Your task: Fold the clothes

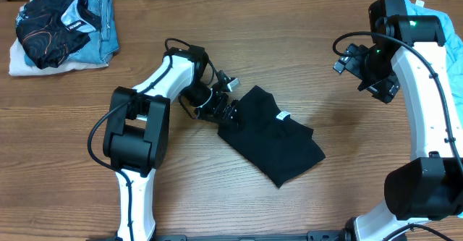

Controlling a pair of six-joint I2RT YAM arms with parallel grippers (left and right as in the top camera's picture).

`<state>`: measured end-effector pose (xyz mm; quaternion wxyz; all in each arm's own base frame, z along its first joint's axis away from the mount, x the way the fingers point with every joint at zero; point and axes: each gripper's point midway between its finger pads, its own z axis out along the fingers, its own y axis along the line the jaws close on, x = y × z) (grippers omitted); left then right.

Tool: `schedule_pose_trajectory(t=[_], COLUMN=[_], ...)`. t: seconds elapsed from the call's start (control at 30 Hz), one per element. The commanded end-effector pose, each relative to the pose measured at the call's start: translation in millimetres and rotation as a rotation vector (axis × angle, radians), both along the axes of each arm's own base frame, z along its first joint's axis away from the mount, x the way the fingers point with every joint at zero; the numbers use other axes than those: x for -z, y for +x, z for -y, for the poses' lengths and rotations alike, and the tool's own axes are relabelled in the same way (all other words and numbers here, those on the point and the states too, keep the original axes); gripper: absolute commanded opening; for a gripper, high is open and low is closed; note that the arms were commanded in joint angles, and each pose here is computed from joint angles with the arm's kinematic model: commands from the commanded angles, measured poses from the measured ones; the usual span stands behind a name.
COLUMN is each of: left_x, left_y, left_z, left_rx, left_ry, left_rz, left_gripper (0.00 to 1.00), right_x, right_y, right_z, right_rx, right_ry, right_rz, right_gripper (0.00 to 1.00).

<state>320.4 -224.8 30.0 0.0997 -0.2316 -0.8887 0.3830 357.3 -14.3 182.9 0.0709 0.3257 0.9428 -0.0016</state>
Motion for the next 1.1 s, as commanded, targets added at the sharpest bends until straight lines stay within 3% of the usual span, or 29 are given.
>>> schedule_pose_trajectory(t=[0.0,0.1,0.2,0.43,0.6,0.87,1.07], left_x=[-1.0,-0.4,0.5,2.5,9.2,17.3,17.0], left_y=[-7.0,-4.1,0.2,13.2,40.7,92.7,112.8], left_z=[9.3,10.1,10.7,10.6,-15.3,-112.1,-196.2], left_rx=[0.026,0.014,-0.016,-0.066,-0.220,-0.578,-0.866], left_ry=[-0.026,-0.024,-0.016,-0.014,0.050,0.131,0.133], left_rz=[0.000,0.004,-0.003,0.015,0.003,-0.038,-0.109], left_gripper=[0.73,0.44,0.06,0.04,0.04,0.04,0.04], right_x=[-6.6,-1.7,9.1,30.7,33.8,33.8,33.6], right_y=[0.1,-1.6,-4.3,-9.9,-9.6,-8.8,-7.3], right_z=[-2.2,-2.2,-2.2,-2.3,-2.3,-2.3,-2.3], right_rx=[-0.012,-0.013,-0.013,-0.012,-0.012,-0.012,-0.013], right_ry=[-0.001,0.000,0.000,0.001,0.001,0.001,0.001], right_rz=[0.024,0.013,-0.007,-0.041,-0.041,-0.038,-0.032], right_gripper=[0.97,0.97,0.97,0.97,0.97,0.97,0.97])
